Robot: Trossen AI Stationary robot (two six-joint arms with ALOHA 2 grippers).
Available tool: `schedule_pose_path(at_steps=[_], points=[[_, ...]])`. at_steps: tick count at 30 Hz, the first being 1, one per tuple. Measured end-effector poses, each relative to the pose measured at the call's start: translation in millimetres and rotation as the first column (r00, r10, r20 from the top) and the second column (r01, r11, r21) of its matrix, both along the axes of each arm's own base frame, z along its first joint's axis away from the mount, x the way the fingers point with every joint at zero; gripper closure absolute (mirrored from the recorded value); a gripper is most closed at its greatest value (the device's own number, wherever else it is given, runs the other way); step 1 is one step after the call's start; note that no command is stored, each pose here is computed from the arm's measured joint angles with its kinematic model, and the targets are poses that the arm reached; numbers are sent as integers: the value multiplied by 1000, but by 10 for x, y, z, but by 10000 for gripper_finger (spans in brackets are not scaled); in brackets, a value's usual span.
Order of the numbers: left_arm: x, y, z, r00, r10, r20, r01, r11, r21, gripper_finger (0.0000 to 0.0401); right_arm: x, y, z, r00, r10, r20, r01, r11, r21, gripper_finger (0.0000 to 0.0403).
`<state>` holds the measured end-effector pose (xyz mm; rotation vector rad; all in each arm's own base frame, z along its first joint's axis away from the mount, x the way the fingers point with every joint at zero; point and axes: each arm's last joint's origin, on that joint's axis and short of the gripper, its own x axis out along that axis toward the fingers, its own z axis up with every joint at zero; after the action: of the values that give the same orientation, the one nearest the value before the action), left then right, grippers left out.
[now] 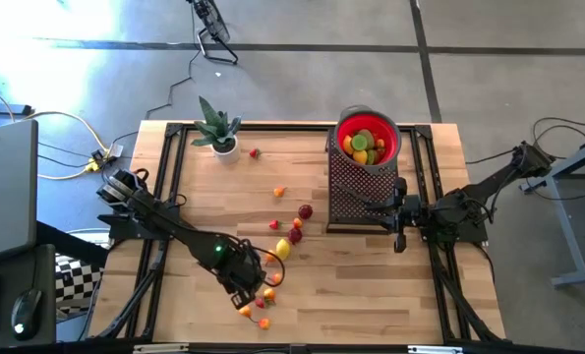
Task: Pick & Place Fruit
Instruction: Put the pear into the strainer bowl on the shelf
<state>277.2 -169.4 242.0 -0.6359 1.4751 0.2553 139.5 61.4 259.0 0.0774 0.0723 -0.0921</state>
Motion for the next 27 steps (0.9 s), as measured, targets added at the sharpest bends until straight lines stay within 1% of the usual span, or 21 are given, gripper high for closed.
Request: schedule_pose_path(at_steps=[3, 7, 10, 14, 18, 23, 27], points=[[-5, 7, -2, 1000, -29, 3, 29, 999, 15, 329, 0, 0, 1, 1000, -1, 1, 1, 1000, 8, 322], [-16, 17, -7, 999, -45, -2, 45, 998, 32, 273, 1, 1, 16, 1000, -1, 16, 1, 1000, 20, 322], [-20, 28, -9, 999, -44, 4, 44, 997, 62, 231, 2, 1, 30, 1000, -1, 29, 0, 1000, 27, 322], [-19, 29, -9, 994, -104, 16, 103, 992, 75, 196, 2, 1, 30, 1000, -1, 29, 0, 1000, 27, 322], [-19, 29, -10, 989, -146, 23, 144, 986, 80, 184, 2, 3, 30, 1000, 4, 29, -5, 1000, 25, 322], [-18, 28, -10, 989, -148, 23, 146, 986, 80, 182, 2, 2, 28, 1000, 4, 27, -5, 1000, 23, 322], [-19, 28, -10, 980, -197, 30, 193, 977, 87, 182, 2, 2, 28, 1000, 4, 27, -4, 1000, 23, 322]])
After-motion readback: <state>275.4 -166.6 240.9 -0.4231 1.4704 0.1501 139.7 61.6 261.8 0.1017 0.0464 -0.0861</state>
